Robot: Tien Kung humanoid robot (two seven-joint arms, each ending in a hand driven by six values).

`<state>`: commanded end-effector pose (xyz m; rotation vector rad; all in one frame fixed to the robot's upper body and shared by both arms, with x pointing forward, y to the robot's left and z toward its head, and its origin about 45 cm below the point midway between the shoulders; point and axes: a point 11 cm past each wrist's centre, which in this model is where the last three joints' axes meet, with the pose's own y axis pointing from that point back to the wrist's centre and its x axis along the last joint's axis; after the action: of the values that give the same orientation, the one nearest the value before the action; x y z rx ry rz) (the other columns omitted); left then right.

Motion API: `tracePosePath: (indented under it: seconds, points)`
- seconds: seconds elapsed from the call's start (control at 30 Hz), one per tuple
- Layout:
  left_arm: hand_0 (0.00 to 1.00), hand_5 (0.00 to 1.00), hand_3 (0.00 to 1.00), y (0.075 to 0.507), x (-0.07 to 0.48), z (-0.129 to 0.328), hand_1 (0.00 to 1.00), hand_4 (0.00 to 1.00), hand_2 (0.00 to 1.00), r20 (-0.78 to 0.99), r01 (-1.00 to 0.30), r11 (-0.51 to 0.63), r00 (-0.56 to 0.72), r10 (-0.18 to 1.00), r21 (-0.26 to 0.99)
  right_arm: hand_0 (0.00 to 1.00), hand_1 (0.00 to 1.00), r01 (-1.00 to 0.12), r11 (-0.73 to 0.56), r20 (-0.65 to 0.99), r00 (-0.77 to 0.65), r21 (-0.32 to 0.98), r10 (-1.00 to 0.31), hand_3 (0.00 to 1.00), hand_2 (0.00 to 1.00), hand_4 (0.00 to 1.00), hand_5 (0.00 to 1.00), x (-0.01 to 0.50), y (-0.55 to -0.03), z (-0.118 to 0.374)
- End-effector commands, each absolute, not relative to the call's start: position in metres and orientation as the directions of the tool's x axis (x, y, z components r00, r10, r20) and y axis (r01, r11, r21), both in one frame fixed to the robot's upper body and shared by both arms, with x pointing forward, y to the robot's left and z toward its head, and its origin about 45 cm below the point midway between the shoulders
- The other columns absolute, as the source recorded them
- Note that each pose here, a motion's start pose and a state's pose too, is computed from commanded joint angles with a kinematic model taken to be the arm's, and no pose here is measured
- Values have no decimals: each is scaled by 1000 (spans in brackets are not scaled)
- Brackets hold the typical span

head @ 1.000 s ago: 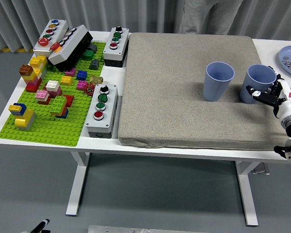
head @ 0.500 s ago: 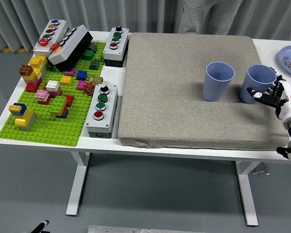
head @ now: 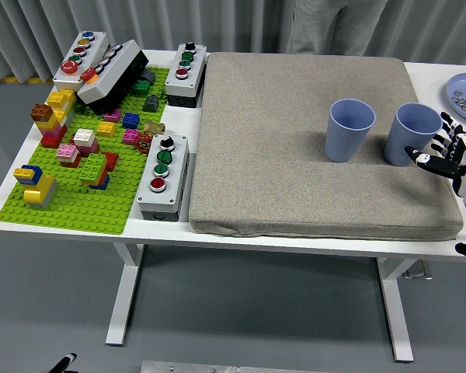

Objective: Pick cup pour cup place

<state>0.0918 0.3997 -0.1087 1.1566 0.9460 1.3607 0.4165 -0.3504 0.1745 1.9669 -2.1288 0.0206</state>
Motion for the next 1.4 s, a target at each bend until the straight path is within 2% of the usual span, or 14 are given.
tracePosePath:
  seconds: [0.23,0.63,0.93,1.1,1.13,1.3,1.33,1.4]
  points:
    - [866,998,786,401,94,-108,816,646,883,135,-225,-124,32,990,966,931,892,-987,105,186,-80,126,-979,998,998,848,176,421,-355,187]
    - [868,998,787,407,101,-105,817,645,883,147,-242,-136,26,989,961,923,886,-987,158,208,-150,20,-966,994,983,847,186,453,-394,258]
    - [869,998,786,406,101,-105,818,642,884,148,-242,-138,22,989,960,921,882,-986,168,182,-165,0,-969,995,980,848,191,462,-393,268]
    - [869,998,786,406,102,-105,818,642,884,147,-243,-137,25,989,960,921,882,-969,242,109,-245,-40,-963,995,980,848,191,466,-398,277]
    - [869,998,786,406,101,-105,818,641,884,147,-243,-137,25,989,960,883,832,-966,256,95,-259,-45,-961,916,916,847,417,466,-399,278]
    - [869,998,786,404,100,-106,818,641,884,145,-239,-135,26,989,962,883,832,-947,312,46,-316,-80,-948,916,916,847,417,464,-403,287]
    - [869,998,786,404,100,-106,818,640,884,145,-239,-135,26,989,962,873,823,-946,313,45,-317,-81,-947,904,898,864,515,464,-403,287]
    - [869,998,786,404,99,-106,818,640,884,144,-237,-134,28,989,962,873,823,-938,332,25,-336,-101,-942,904,898,864,515,463,-403,291]
